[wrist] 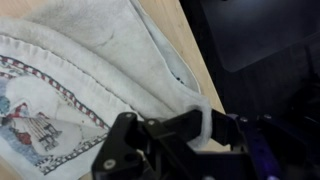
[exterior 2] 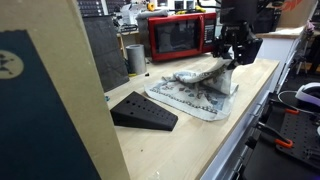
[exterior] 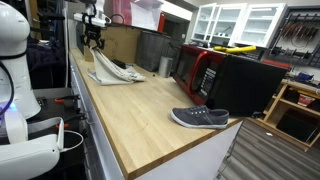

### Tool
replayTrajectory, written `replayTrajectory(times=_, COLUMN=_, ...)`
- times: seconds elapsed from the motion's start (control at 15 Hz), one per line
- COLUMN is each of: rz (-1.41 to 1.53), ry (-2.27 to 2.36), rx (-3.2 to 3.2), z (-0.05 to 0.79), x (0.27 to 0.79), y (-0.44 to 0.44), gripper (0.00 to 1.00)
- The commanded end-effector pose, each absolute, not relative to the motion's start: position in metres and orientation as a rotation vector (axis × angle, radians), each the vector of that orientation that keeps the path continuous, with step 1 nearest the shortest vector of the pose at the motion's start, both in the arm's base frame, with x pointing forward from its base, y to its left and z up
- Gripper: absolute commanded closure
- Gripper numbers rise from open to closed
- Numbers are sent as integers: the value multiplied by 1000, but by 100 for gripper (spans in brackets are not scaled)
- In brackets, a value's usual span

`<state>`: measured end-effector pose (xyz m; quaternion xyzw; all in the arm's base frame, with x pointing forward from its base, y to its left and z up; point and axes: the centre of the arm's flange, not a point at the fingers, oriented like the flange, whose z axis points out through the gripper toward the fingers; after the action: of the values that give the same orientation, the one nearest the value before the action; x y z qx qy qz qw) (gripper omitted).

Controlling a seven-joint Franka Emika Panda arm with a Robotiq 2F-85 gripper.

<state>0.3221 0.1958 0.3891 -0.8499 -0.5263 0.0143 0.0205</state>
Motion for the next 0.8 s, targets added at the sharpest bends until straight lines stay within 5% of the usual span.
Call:
replayTrajectory(times=0.0, rz=-10, ry=-1643, rx=-2580, z=393, x=303, y=209, gripper=100)
replayTrajectory(times=0.07, rz=-10, ry=-1644, rx=-2569, z=392, x=306, y=218, gripper=75)
replayTrajectory(times=0.13, rz=-12, ry=-1637, rx=-2561, z=393, x=311, y=222, gripper=74)
replayTrajectory(times=0.73, rz=-95, ry=-1291, rx=-2639, z=423, x=432, y=160, gripper=8)
